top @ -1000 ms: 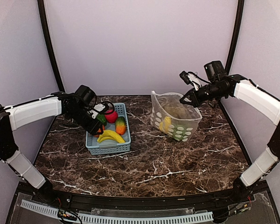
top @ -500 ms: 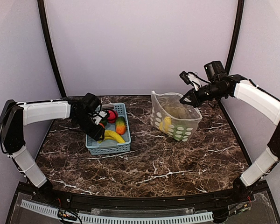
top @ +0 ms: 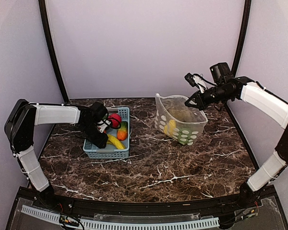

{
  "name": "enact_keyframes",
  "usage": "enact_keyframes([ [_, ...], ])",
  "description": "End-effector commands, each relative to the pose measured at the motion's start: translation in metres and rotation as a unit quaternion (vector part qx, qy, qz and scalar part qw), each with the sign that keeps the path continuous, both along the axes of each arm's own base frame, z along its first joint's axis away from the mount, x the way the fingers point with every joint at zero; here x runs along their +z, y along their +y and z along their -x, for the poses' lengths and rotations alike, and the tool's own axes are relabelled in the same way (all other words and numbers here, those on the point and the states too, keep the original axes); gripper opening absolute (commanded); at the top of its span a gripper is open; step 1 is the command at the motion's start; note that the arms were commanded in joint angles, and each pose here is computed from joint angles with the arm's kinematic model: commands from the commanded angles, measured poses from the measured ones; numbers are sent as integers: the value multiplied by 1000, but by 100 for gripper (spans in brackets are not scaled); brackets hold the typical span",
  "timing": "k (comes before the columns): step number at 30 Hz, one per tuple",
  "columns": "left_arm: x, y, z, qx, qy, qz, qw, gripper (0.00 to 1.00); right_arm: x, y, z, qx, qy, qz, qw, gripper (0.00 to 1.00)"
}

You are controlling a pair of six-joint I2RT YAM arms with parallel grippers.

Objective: Place the food in the zip-top bag and seal the zipper
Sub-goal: Pick up the fake fruit from the bin.

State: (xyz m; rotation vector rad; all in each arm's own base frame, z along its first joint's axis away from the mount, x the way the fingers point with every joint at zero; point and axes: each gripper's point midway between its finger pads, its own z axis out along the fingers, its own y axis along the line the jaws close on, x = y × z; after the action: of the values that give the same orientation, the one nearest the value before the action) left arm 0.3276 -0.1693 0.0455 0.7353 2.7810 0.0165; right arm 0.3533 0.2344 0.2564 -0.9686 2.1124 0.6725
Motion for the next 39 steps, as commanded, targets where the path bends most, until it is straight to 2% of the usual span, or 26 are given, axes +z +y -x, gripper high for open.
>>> enact_keyframes([
  [1,-4,5,-3,10,-1,-8,1000,52,9,1,-1,7,-14,-9,1000,0],
  [8,-9,1,-1,5,2,3,1000,46,7,2,-1,8,-11,-9,1000,0],
  [18,13,-3,-4,3,-19,19,1000,20,7,2,-1,9,-11,-8,1000,0],
  [26,58,3,0,22,-59,38,997,16,5,2,-1,11,-10,-9,1000,0],
  [34,87,4,4,31,-79,58,995,16,7,3,-1,11,-8,-12,1000,0],
  [39,113,-5,4,40,-107,102,988,17,10,3,-1,12,-12,-11,1000,0],
])
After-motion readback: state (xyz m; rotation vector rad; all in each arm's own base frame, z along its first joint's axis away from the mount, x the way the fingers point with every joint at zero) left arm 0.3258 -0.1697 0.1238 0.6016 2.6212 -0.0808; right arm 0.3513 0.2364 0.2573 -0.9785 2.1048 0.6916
